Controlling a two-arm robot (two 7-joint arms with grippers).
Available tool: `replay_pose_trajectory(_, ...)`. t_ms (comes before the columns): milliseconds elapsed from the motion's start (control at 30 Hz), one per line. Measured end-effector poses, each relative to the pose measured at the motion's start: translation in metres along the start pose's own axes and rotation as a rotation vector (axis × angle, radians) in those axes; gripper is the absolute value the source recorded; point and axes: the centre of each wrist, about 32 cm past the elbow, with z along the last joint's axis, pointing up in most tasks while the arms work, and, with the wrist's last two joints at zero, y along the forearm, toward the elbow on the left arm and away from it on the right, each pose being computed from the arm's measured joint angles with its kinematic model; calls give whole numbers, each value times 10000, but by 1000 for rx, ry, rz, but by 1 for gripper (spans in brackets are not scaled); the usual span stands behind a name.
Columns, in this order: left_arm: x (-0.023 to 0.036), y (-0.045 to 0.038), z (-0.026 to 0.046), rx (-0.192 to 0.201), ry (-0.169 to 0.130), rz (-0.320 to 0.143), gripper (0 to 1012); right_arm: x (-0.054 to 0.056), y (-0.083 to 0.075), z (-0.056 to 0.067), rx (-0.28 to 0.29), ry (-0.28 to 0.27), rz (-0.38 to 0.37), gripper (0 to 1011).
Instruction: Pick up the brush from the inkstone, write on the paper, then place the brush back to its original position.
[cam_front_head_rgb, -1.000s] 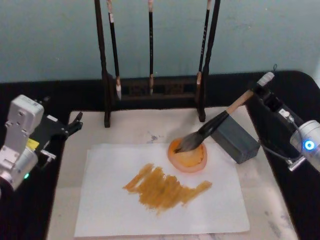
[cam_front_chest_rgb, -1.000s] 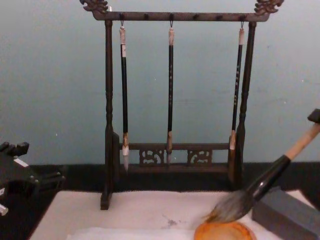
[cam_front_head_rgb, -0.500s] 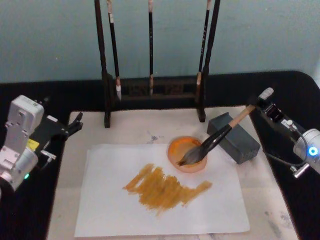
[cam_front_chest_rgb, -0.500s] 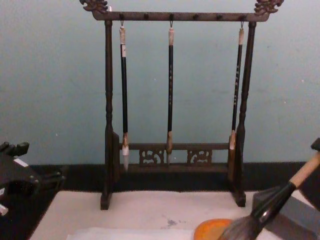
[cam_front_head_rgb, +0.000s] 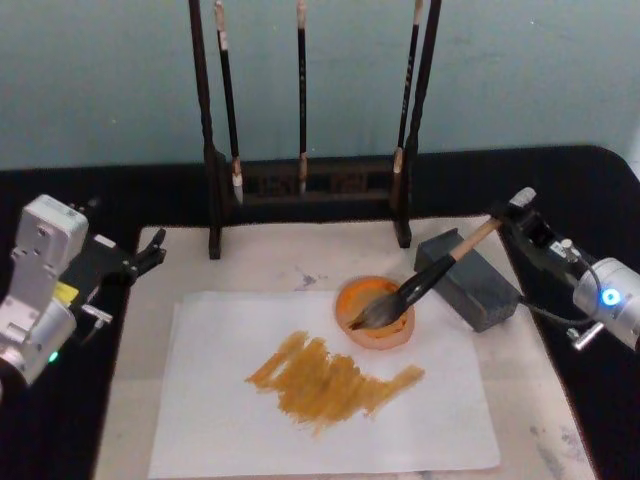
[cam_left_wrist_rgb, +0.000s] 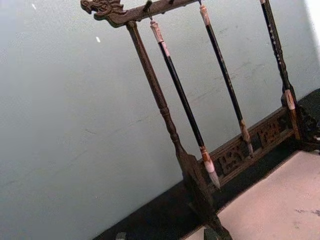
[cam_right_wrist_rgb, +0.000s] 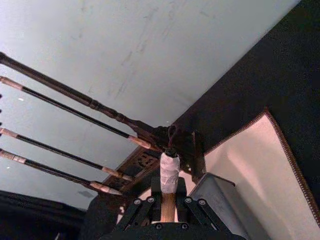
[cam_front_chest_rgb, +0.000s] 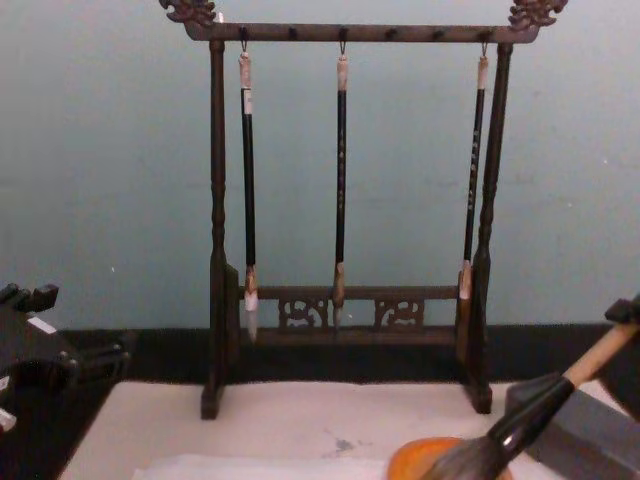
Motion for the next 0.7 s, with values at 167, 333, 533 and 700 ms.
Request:
replay_pose_trajectory(167,0,0,0,0,0,0,1010,15,83,18,-2,1,-9,169)
replay_pose_trajectory(333,0,0,0,0,0,0,1010,22,187,33,-6,-3,-18,169)
replay_pose_trajectory(533,0,0,0,0,0,0,1010,24,277,59,-3,-9,-24,169)
replay_pose_trajectory(700,0,0,0,0,0,0,1010,39,325,66,-5,-1,-29,169)
